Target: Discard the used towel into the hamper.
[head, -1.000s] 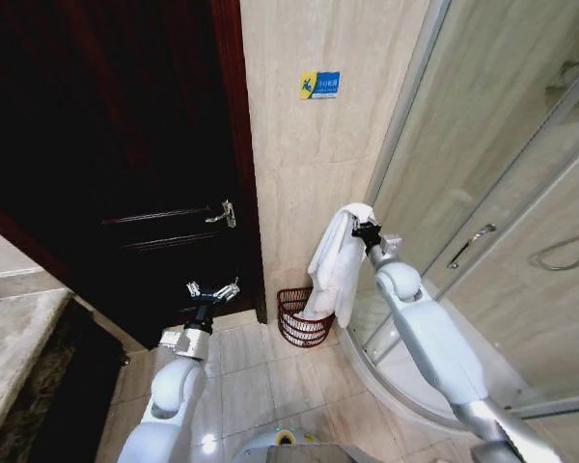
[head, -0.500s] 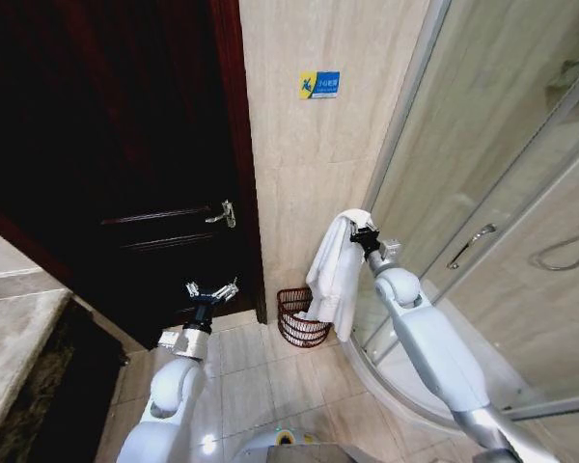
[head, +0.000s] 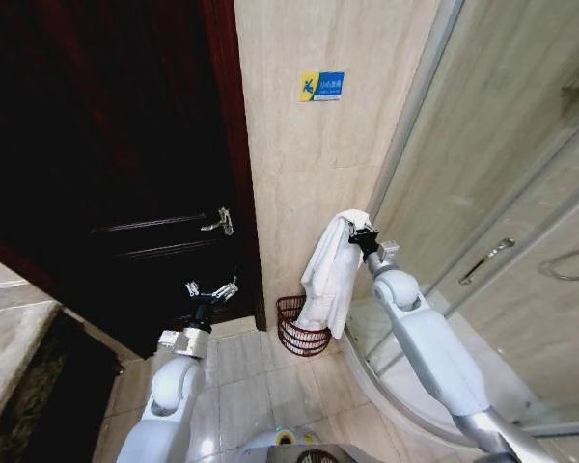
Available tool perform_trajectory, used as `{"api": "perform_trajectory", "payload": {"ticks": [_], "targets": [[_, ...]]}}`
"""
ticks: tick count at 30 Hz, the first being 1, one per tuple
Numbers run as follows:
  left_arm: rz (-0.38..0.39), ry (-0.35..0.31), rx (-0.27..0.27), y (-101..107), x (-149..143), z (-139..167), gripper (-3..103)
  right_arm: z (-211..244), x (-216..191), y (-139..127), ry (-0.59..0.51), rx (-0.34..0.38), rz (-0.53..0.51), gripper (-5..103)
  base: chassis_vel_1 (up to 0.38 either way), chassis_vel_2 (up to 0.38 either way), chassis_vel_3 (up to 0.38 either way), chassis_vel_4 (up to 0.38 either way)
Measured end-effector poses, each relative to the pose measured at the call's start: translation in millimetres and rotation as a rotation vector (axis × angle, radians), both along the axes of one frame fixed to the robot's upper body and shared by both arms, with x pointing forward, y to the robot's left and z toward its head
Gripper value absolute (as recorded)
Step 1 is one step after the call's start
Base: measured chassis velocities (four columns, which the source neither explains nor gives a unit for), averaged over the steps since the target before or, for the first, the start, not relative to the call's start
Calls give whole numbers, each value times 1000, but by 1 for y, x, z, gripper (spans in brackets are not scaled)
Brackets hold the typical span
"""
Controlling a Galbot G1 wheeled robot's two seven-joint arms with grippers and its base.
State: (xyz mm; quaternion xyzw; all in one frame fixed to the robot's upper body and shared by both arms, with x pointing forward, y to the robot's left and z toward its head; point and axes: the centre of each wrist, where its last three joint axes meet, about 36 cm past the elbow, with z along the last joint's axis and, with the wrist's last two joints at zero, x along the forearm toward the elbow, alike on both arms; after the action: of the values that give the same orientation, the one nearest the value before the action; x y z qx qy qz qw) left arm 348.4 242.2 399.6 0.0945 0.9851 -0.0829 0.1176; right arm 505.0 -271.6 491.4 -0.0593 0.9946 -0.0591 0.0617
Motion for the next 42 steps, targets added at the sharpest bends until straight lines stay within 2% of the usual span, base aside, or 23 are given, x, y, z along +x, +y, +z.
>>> {"api": "perform_trajectory", "payload": {"ticks": [9,11,17,24,27,31,34,42], "targets": [[0,7,-3,-2,-2,-2,100,-11,4,0,33,24,-8,7,0,0,0,0],[0,7,-1,-3,-4,-3,100,-28,9,0,65,44,4,7,0,0,0,0],[-2,-1,0,-3,-4,-1,100,-49,27,5,73,45,11,7,0,0,0,0],[0,-3,2,-1,-4,1,100,-34,48,27,38,75,27,7,0,0,0,0],[-1,0,7,0,-5,0,100,-29,64,45,-15,117,35,7,0,0,0,0],[-1,-2,9,0,-6,2,100,-32,76,53,-39,153,19,7,0,0,0,0],[-1,-6,9,0,-7,5,100,-51,77,55,4,176,-3,7,0,0,0,0],[-3,-6,16,-4,-8,5,100,-87,77,53,113,180,-41,7,0,0,0,0]]}}
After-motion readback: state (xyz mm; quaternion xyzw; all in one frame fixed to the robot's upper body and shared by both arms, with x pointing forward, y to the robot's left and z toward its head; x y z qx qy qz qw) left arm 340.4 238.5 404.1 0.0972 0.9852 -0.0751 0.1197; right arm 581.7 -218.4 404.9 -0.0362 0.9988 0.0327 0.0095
